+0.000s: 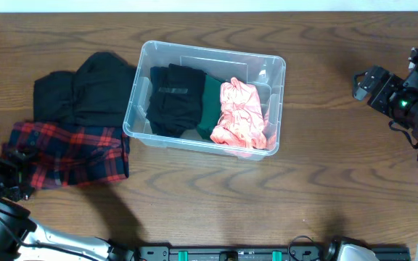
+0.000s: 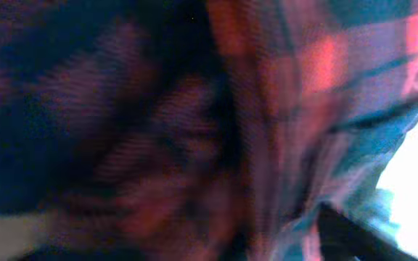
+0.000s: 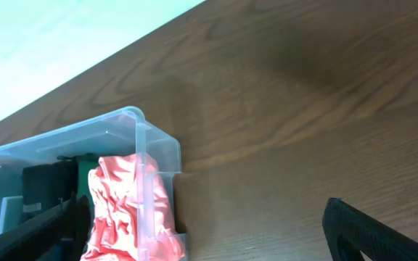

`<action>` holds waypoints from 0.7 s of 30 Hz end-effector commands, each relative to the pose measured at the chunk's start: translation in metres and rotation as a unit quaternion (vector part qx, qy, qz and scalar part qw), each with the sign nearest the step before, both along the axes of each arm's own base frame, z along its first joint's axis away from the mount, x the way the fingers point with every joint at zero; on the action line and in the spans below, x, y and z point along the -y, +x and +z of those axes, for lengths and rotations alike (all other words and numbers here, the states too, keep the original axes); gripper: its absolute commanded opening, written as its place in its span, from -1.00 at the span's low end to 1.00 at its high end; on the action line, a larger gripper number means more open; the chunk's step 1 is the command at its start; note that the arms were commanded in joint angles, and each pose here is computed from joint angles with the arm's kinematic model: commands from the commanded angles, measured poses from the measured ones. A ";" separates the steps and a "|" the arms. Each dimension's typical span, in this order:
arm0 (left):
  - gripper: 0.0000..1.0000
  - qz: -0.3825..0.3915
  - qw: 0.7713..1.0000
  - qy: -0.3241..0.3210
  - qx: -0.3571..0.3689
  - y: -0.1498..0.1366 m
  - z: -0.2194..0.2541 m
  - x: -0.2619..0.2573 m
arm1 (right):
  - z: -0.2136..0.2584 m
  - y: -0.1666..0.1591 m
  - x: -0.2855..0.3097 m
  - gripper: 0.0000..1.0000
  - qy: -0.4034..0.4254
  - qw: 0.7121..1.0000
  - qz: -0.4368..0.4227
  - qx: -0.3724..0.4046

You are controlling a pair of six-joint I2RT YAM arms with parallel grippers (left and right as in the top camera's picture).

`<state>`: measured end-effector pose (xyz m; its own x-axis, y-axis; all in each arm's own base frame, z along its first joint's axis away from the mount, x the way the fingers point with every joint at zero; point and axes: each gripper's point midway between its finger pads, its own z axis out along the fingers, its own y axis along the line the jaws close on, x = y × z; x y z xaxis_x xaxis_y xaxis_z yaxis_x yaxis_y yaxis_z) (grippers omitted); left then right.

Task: Pack container
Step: 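Reach the left gripper to the plaid shirt and grasp it, then lift the plaid shirt over the bin and lay it inside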

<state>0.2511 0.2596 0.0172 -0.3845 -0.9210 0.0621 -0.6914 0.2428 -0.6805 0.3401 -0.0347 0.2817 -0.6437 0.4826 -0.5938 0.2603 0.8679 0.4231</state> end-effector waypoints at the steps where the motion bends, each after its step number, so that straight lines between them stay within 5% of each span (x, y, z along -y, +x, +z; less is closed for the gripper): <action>1: -0.21 -0.021 0.999 -0.035 -0.029 -0.007 -0.030 0.022 | 0.002 -0.001 0.002 0.99 0.001 1.000 -0.006 0.002; 3: -0.49 -0.020 0.999 -0.044 -0.022 -0.006 -0.024 0.025 | 0.002 -0.001 0.002 0.99 0.001 1.000 -0.006 0.002; 9: -0.70 -0.013 0.998 -0.040 0.040 0.007 0.035 0.028 | 0.002 -0.001 0.002 0.98 0.001 1.000 -0.006 0.002; 21: -0.88 -0.017 0.956 0.133 0.262 0.005 0.292 0.095 | 0.002 -0.001 0.002 0.99 0.001 1.000 -0.006 0.002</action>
